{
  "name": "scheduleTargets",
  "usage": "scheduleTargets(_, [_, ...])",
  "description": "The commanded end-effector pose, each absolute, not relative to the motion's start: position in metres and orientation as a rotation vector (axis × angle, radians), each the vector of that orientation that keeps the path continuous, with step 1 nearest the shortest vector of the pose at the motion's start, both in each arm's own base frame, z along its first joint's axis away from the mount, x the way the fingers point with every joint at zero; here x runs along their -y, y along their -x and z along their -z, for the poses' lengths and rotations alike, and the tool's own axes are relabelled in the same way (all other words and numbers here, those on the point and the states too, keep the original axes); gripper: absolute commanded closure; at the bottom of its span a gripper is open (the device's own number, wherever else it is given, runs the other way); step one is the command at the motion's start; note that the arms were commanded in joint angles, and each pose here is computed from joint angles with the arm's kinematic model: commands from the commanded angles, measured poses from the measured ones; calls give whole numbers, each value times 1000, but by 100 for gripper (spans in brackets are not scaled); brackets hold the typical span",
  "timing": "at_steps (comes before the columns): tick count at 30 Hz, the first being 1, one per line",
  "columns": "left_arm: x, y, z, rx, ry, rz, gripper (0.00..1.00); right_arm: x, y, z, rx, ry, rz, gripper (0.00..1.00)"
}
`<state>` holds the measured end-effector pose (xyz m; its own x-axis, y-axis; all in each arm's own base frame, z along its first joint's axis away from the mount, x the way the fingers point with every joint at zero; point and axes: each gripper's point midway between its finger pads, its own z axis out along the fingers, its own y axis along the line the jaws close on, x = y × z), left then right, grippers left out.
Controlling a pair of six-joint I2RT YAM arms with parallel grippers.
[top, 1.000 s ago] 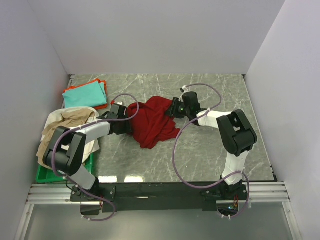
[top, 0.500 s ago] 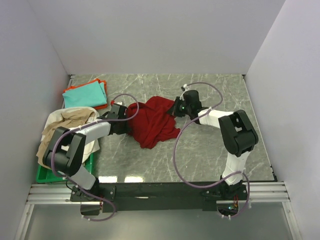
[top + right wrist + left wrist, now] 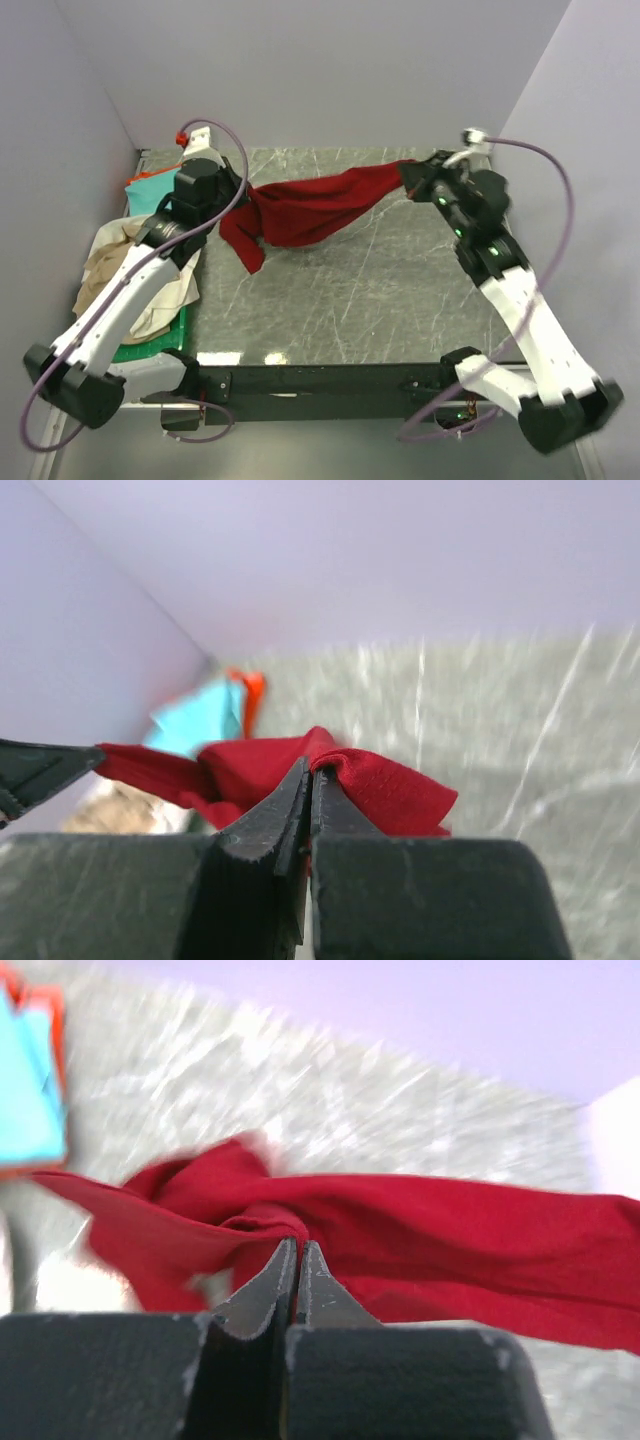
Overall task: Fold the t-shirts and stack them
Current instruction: Flatten the tshirt out
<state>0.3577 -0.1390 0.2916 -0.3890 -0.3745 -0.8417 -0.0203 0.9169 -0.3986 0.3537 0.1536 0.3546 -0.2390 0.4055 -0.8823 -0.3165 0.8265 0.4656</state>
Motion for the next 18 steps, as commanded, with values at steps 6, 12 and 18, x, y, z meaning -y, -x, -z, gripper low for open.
scheduleTargets(6, [167,-310,-419,-1705,122,489,100,-112,-267,-448,-1435,-52,-632,100])
scheduleTargets(12, [211,-316,-405,-1770,23,505,100,-85,-262,-444,-1426,-188,-547,100])
scheduleTargets(18, [249,-337,-275,-2086,-27,411,84,-42,-303,-335,-1649,-483,-258,100])
